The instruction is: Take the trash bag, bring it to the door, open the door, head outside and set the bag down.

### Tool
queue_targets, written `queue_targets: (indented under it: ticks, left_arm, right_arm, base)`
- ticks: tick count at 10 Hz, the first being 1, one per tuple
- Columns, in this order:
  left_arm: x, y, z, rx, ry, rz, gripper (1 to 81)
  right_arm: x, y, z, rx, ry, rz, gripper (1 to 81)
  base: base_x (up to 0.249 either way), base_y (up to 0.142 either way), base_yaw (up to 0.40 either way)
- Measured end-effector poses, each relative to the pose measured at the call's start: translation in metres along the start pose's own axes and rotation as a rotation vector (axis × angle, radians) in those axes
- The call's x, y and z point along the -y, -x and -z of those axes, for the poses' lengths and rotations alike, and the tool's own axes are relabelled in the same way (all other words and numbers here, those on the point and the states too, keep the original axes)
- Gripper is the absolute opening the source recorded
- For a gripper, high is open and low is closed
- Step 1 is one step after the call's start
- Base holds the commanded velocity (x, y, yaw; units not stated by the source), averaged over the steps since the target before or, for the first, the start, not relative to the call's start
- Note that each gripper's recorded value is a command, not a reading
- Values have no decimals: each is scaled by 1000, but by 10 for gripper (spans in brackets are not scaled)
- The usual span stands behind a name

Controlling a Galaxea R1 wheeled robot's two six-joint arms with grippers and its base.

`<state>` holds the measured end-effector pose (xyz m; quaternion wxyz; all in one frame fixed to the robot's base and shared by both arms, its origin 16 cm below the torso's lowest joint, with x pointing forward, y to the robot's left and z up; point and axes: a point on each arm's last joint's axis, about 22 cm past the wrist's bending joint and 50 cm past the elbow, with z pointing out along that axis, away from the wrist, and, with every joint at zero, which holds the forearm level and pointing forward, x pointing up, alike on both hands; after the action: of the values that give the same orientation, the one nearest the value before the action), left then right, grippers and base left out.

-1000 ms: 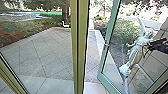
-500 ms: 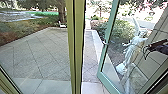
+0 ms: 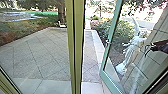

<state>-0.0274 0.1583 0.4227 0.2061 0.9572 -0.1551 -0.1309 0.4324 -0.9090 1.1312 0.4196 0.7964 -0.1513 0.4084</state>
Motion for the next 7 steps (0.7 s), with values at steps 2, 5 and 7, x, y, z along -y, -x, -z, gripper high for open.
queue_targets:
  ticks: [2, 5, 7]
  left_arm:
    - [0, 2, 0, 3, 0, 1, 10]
    - [1, 4, 0, 5, -1, 1, 10]
    - [1, 4, 0, 5, -1, -1, 10]
  right_arm:
    - [52, 2, 1, 56, -81, -105, 811]
    - [151, 32, 18, 205, -238, -192, 811]
    - [214, 79, 45, 404, -358, -294, 811]
  base:
    - [0, 0, 0]
    - [0, 0, 0]
    - [0, 0, 0]
